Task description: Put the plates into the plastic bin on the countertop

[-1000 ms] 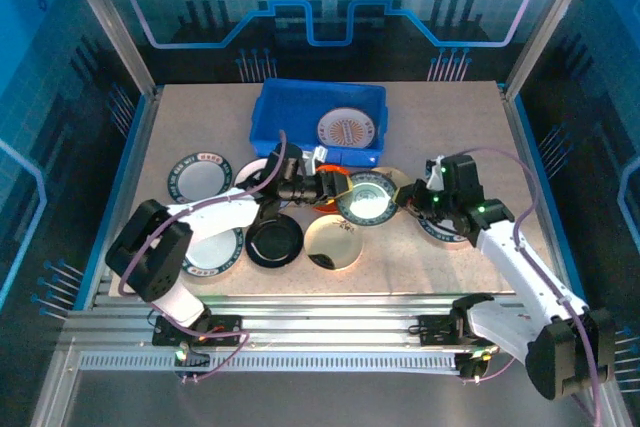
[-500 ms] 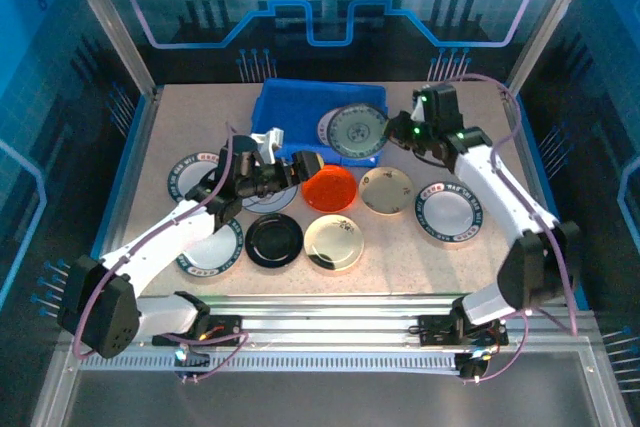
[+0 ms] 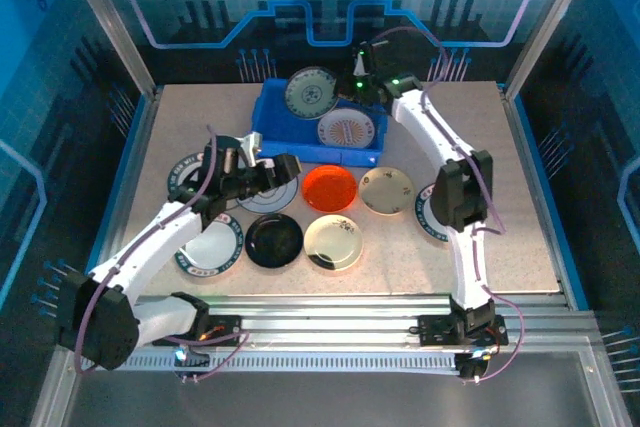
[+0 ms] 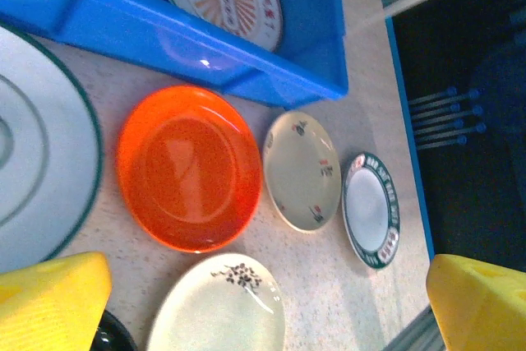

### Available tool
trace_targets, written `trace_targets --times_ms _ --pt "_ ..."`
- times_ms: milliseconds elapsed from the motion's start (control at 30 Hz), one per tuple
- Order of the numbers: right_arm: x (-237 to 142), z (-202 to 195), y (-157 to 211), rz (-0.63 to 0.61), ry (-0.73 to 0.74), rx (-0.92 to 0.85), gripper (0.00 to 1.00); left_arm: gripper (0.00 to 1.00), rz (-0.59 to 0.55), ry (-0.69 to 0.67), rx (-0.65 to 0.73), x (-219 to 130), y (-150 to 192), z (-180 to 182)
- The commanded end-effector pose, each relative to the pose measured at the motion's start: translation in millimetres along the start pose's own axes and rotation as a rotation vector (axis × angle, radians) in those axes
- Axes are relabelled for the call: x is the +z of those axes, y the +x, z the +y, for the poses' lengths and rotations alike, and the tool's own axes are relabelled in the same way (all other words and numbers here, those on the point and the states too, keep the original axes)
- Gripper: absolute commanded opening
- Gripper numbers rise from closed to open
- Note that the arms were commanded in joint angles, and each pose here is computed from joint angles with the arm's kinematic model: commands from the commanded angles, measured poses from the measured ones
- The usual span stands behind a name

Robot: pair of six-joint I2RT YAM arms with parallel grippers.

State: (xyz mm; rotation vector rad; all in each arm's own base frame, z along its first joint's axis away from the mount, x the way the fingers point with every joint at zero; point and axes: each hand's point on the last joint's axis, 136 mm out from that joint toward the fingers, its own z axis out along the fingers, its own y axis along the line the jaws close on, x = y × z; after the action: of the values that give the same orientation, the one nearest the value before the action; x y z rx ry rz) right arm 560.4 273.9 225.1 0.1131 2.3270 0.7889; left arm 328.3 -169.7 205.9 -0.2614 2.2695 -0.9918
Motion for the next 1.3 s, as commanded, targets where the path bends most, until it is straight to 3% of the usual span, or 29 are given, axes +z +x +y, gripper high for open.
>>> trace_targets --times_ms 0,133,633,1033,1267 --pt "22.4 5.6 19.0 0.064 0.028 -0.021 0.0 0.99 -0.053 -0.034 -0.034 -23.0 -17.4 11.9" --pt "45.9 4.0 30.1 0.06 0.05 -0.023 0.0 0.99 -0.106 0.004 -0.14 -39.5 -34.9 26.7" --pt "121.6 -5.3 75.2 0.13 -0.042 0.08 0.0 0.98 -0.107 -0.063 -0.129 -45.3 -29.6 39.4" --pt "142.7 -13.3 95.8 0.166 -0.018 0.091 0.01 0.98 -0.125 -0.113 -0.115 -48.6 -30.2 47.5" --pt "142.3 -13.9 101.8 0.178 0.001 0.073 0.28 0.98 -0.126 -0.129 -0.113 -49.0 -30.5 50.1"
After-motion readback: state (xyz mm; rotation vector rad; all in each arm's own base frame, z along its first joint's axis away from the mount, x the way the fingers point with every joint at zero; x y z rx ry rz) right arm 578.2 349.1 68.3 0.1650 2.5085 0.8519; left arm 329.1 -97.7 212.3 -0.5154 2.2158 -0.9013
